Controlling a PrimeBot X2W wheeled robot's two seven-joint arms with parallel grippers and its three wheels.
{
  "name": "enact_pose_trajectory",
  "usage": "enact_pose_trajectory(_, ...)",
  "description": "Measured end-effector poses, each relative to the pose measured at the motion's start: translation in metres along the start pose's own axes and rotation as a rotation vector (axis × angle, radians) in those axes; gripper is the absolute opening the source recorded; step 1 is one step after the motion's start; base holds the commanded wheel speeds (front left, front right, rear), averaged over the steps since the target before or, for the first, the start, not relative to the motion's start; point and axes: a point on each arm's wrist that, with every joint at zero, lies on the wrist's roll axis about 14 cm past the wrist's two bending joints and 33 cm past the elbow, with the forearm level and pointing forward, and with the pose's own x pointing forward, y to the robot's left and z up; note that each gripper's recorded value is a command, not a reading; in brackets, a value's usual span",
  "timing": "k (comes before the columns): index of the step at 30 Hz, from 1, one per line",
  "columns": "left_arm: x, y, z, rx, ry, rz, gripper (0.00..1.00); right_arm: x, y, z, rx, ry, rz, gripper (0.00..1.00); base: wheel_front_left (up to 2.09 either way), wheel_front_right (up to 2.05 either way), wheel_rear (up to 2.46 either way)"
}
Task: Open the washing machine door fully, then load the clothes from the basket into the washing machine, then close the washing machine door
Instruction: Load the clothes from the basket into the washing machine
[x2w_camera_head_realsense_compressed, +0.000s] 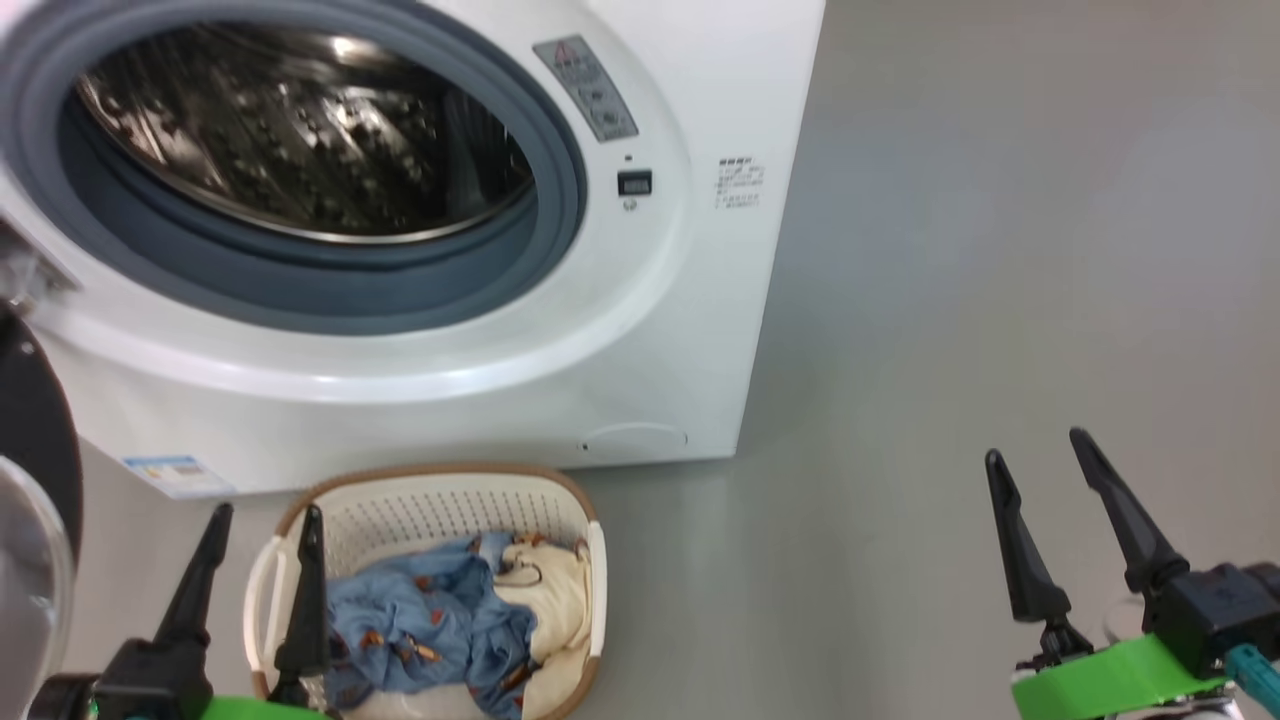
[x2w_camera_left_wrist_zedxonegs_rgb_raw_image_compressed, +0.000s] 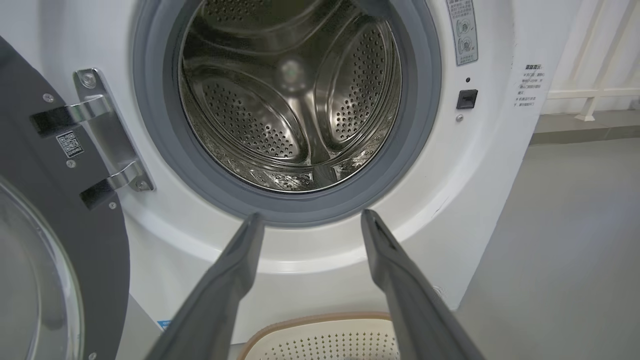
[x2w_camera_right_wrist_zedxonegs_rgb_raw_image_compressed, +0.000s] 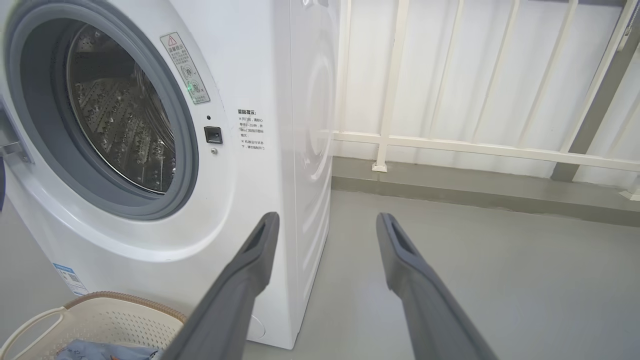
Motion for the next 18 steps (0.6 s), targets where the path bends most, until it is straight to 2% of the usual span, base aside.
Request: enact_pose_trajectory(18,-0.042,-0.003,0.031,0.017,-0.05,-0.006,1.0,-0.042,0.002,0.028,0.004,-0.044,-0.033,1.0,0.0,0.0,0.0)
